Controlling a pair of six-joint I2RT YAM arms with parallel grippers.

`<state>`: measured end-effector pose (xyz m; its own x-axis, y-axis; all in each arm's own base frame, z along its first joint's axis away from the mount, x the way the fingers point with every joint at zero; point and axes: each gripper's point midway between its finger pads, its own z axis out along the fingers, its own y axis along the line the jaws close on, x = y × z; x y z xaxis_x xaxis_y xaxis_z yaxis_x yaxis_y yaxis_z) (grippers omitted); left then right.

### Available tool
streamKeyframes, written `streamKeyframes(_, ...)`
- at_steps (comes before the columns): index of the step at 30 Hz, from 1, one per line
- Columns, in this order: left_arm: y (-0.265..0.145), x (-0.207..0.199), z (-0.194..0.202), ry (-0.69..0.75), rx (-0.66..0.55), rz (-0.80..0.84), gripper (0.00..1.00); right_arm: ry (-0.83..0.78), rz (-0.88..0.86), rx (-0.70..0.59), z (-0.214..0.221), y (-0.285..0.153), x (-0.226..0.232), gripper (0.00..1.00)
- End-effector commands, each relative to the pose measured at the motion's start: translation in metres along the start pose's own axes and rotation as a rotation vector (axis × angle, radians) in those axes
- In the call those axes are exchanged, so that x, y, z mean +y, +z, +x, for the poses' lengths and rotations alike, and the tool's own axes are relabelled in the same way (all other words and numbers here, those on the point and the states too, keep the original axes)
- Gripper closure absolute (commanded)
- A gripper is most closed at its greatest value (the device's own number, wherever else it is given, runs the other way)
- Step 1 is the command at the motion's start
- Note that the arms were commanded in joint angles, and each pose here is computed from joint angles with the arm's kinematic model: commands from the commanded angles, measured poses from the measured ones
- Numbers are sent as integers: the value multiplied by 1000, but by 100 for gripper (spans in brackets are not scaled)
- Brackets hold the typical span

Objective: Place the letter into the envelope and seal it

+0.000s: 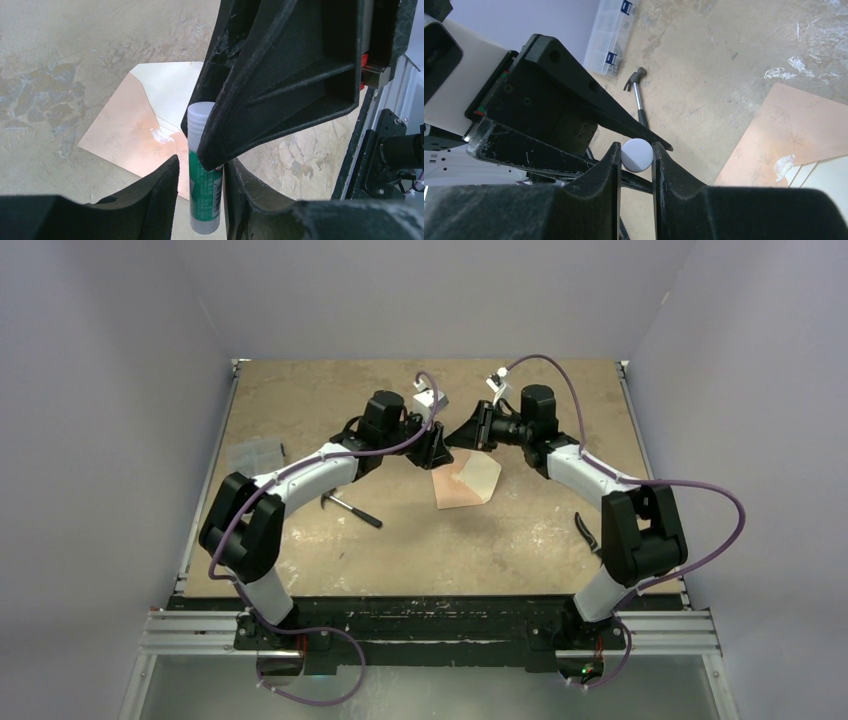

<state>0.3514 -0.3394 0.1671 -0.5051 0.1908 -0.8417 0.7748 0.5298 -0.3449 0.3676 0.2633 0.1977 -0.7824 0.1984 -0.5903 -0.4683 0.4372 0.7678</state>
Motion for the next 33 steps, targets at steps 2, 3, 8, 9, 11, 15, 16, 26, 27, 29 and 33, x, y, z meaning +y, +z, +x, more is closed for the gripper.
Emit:
streamKeyframes(2,-3,-7,-30,37,-75,37,77,-42,-27,-3,-10,0,10,85)
streamKeyframes(3,-3,-7,-27,36,-66,45,85,-41,-30,-3,-10,0,10,85)
streamKeyframes(8,-4,-9,-21,70,-38,62,100,-23,-1,-24,-16,-3,8,67)
streamKeyframes(9,-5,-10,-22,85,-41,66,100,-7,21,-32,-18,-3,5,62)
streamKeyframes(11,-7,-12,-23,124,-42,77,100,40,61,-19,-18,-3,-1,54)
streamKeyframes(15,-10,-10,-23,208,-19,74,100,63,111,24,-19,1,-11,53)
streamKeyframes(16,-10,-9,-24,233,-20,71,100,69,116,32,-17,1,-13,55)
streamKeyframes(26,-5,3,-31,290,3,34,100,37,29,72,-14,-2,7,43)
streamKeyframes(27,-5,4,-31,291,4,30,100,38,28,74,-14,-2,7,42)
streamKeyframes(29,-5,5,-30,291,7,26,100,41,31,84,-12,-1,5,48)
streamKeyframes(33,-5,4,-30,291,7,31,100,46,26,88,-9,-1,4,68)
